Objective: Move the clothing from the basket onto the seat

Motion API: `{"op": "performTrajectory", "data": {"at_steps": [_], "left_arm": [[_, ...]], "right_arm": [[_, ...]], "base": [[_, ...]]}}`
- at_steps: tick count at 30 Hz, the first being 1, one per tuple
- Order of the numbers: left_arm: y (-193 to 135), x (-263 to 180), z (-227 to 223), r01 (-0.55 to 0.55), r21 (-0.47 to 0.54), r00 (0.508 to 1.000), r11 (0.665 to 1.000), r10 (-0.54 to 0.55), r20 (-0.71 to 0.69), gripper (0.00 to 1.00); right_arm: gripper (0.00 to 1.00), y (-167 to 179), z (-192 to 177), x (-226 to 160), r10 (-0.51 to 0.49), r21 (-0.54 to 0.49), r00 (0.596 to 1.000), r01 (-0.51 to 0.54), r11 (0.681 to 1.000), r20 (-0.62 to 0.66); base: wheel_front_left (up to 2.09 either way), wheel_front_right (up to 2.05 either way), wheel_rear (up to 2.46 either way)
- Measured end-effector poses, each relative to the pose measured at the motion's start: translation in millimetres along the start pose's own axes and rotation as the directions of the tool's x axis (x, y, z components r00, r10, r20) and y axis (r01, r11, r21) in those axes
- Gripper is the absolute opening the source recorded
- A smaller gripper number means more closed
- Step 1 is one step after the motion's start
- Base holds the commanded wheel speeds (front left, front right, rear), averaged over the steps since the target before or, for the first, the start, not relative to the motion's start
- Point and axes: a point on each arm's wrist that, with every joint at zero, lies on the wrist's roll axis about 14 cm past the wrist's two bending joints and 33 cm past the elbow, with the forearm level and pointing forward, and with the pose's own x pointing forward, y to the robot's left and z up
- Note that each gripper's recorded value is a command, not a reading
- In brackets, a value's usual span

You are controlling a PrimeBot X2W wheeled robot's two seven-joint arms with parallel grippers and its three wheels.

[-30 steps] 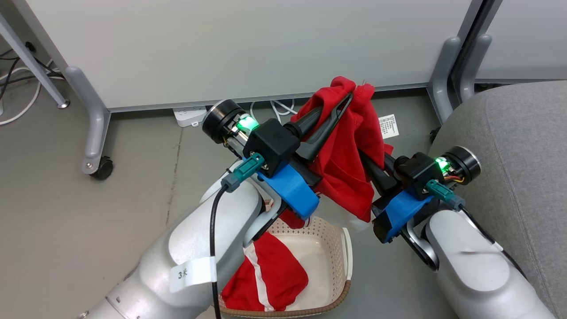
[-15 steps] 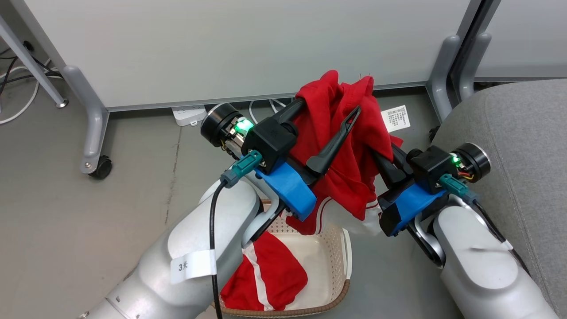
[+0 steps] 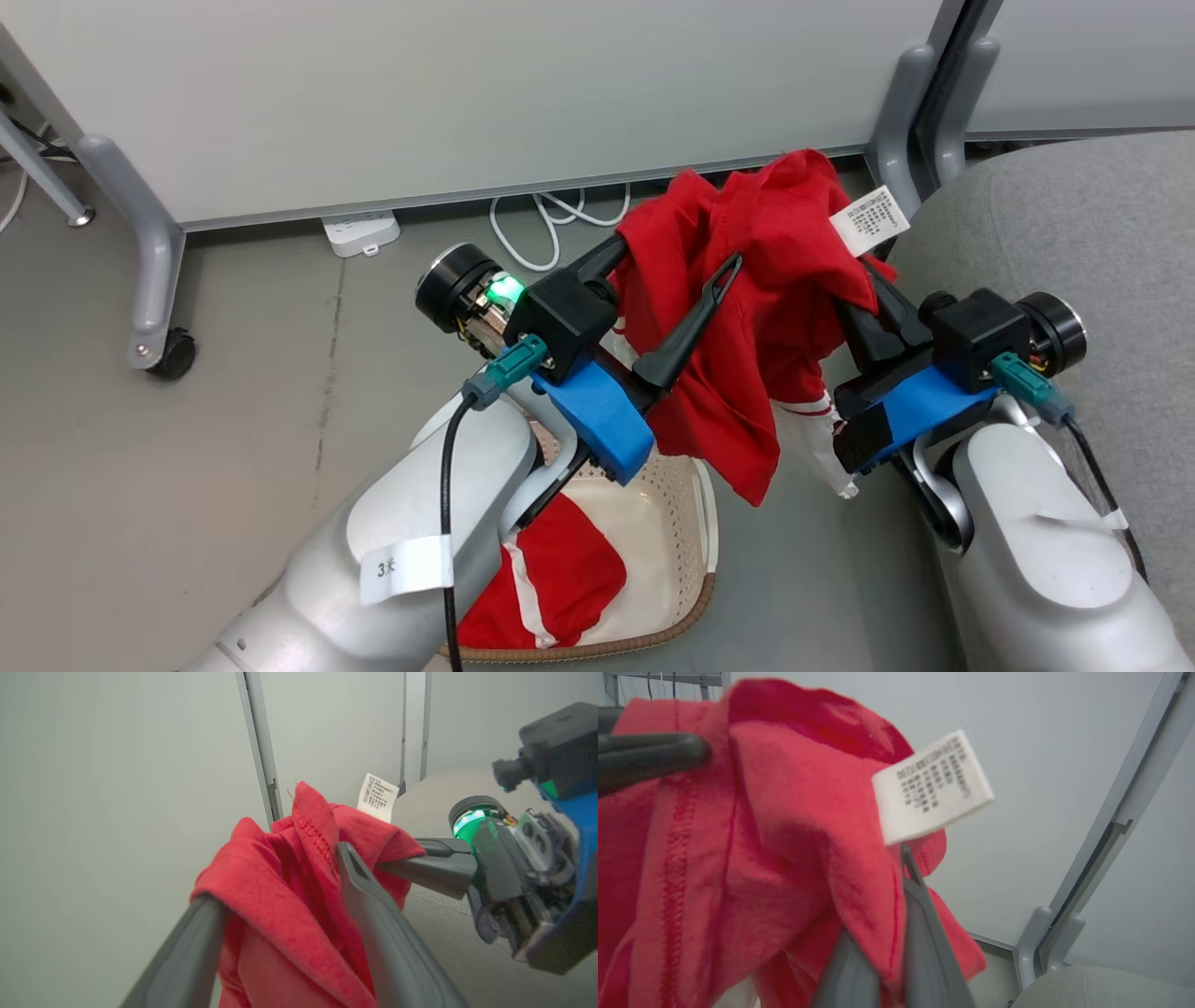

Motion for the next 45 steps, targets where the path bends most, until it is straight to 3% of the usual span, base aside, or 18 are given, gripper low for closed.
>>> {"op": "performTrajectory", "data": {"at_steps": [9, 19, 29, 45], "left_arm": [[-13, 8, -25, 0.046, -0.038, 0.998, 0.998, -0.047, -0.046, 1.0], [-33, 21, -44, 0.115, -0.07, 0.99, 0.991, -0.12, -0.068, 1.0], [-60, 38, -60, 0.207, -0.102, 0.974, 0.973, -0.215, -0.075, 1.0], [-111, 53, -76, 0.36, -0.14, 0.926, 0.923, -0.371, -0.068, 1.0]], "right_arm": [[0.0, -43, 2, -21, -0.135, 0.003, 0.991, 0.135, 0.991, 0.012], [0.0, -97, 3, -59, -0.305, -0.015, 0.952, 0.305, 0.952, 0.018], [0.0, -149, 7, -110, -0.479, -0.054, 0.877, 0.48, 0.876, 0.023], [0.0, -188, -2, -194, -0.674, -0.099, 0.738, 0.669, 0.737, -0.024]], "base": [[0.0, 0.0, 0.0], [0.0, 0.0, 0.0], [0.0, 0.0, 0.0], [0.0, 0.0, 0.0]]}}
